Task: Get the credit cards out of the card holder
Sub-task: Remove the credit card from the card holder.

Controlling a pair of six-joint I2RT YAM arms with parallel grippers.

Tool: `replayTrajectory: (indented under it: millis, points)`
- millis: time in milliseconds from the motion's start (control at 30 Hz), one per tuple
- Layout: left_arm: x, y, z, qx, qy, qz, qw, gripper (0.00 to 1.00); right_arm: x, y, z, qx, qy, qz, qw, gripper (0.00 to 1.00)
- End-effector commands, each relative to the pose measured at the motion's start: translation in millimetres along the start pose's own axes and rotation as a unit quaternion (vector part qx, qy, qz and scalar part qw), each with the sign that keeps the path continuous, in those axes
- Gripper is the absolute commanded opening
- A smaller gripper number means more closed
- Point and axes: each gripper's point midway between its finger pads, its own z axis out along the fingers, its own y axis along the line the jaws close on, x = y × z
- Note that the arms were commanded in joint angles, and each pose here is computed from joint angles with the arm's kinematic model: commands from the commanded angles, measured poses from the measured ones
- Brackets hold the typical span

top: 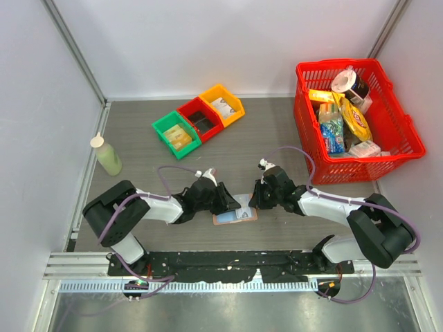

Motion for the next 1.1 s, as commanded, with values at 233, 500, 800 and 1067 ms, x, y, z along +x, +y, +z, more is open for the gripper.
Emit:
replayTrajectory:
  millis: [233, 500, 800, 1067]
  points:
    - [-6.3, -6.4, 2.3, 0.034, -0.023, -0.017, 0.999, 0.12, 26.3, -15.6, 5.1, 0.022, 0.039, 0.009, 0.999, 0.13]
    - [-5.2, 3.4, -4.8, 0.026, -0.032, -0.029, 0.999, 0.0, 34.1, -25.1, 8.2, 0.04, 0.057, 0.019, 0.997, 0.12]
    - [-0.4, 22.1, -12.5, -0.006, -0.031, -0.033, 0.999, 0.0, 36.9, -38.3, 8.1, 0.057, 0.061, 0.034, 0.996, 0.08]
    - [-0.9, 30.3, -17.8, -0.027, -0.035, -0.027, 0.999, 0.0, 32.2, -35.0, 6.8, 0.048, 0.06, 0.035, 0.996, 0.06]
